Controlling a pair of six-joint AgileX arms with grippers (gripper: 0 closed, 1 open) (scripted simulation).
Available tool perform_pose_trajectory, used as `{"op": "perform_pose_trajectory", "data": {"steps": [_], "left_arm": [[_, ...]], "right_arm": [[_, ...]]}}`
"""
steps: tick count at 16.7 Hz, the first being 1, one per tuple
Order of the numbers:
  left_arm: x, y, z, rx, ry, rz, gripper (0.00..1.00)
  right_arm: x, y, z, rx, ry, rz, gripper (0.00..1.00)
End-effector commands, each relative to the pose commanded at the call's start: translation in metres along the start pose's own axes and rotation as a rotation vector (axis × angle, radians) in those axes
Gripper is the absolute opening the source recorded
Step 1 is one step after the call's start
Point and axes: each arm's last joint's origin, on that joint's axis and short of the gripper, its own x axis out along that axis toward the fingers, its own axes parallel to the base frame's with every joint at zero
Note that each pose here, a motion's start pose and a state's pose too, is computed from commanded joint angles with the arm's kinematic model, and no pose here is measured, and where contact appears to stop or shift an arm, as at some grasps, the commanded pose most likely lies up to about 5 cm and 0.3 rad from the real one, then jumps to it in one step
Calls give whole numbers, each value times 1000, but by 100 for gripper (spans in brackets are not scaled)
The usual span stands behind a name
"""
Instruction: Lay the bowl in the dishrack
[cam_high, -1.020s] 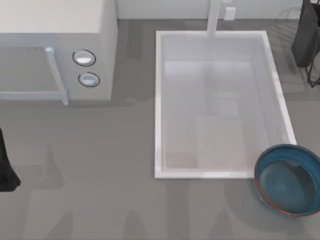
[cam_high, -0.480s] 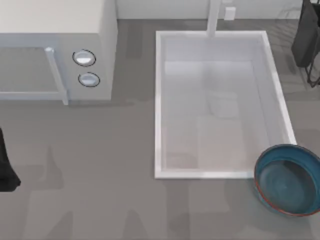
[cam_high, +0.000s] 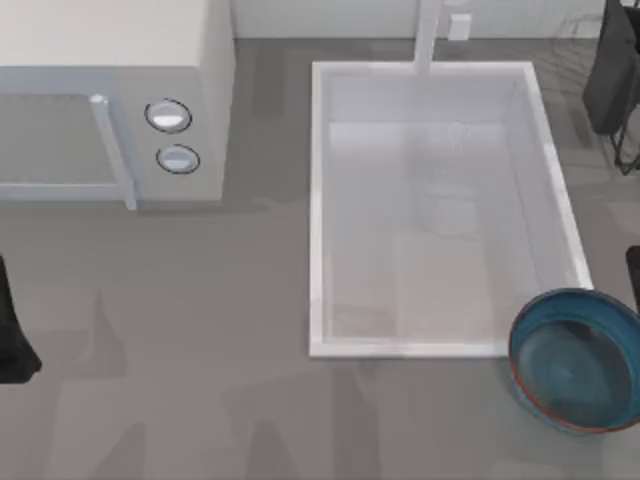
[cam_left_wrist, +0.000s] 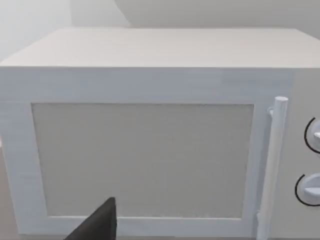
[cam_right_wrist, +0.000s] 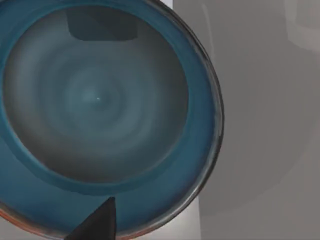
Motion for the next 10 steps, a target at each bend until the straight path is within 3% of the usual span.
{"op": "perform_pose_trajectory", "data": {"steps": [10], "left_arm": [[0, 0, 0, 0, 0, 0, 100]], "right_arm": [[12, 2, 8, 0, 48, -8, 100]]}}
